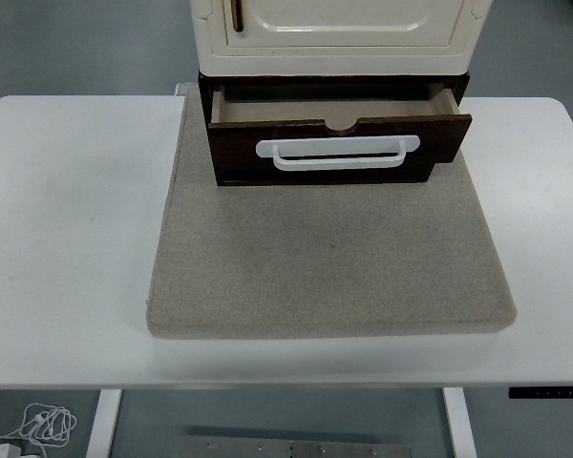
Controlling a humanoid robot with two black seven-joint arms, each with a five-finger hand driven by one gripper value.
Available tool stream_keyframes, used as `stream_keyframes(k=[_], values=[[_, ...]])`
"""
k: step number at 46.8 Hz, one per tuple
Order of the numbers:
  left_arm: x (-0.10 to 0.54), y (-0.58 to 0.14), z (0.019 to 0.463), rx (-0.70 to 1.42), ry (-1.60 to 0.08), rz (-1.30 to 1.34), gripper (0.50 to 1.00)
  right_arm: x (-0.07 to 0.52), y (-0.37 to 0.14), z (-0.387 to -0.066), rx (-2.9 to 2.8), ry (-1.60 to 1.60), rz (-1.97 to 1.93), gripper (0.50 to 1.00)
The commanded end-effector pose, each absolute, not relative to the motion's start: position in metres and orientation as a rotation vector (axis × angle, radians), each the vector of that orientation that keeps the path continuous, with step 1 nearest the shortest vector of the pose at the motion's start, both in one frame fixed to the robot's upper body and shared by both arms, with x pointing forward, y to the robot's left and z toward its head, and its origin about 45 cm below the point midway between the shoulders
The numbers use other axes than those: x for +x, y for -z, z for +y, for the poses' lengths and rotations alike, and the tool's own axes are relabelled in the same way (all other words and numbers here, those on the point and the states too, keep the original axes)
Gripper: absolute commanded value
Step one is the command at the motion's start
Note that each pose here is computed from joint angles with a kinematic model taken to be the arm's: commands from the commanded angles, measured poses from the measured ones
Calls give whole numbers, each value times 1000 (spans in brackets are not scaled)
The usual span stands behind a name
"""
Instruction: Open the drawer under the combination cabinet
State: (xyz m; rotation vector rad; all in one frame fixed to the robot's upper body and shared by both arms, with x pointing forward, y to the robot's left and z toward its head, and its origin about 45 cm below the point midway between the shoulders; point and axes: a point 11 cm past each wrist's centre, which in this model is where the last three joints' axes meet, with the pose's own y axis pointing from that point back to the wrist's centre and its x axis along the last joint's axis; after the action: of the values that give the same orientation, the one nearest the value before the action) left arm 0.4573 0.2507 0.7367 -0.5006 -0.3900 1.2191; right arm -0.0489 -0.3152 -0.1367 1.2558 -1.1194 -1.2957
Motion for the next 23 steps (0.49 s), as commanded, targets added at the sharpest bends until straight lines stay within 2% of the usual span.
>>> stream_keyframes(k=[1, 12, 23], values=[[465, -730, 285, -551, -1279, -312, 1000, -49, 137, -315, 1256, 1296, -1119, 926], [487, -694, 391, -602, -1538, -144, 1000, -49, 137, -315, 1256, 1296, -1119, 926], [511, -606, 424, -566, -1593, 45, 1000, -49, 137, -315, 1257, 1295, -1116, 926]])
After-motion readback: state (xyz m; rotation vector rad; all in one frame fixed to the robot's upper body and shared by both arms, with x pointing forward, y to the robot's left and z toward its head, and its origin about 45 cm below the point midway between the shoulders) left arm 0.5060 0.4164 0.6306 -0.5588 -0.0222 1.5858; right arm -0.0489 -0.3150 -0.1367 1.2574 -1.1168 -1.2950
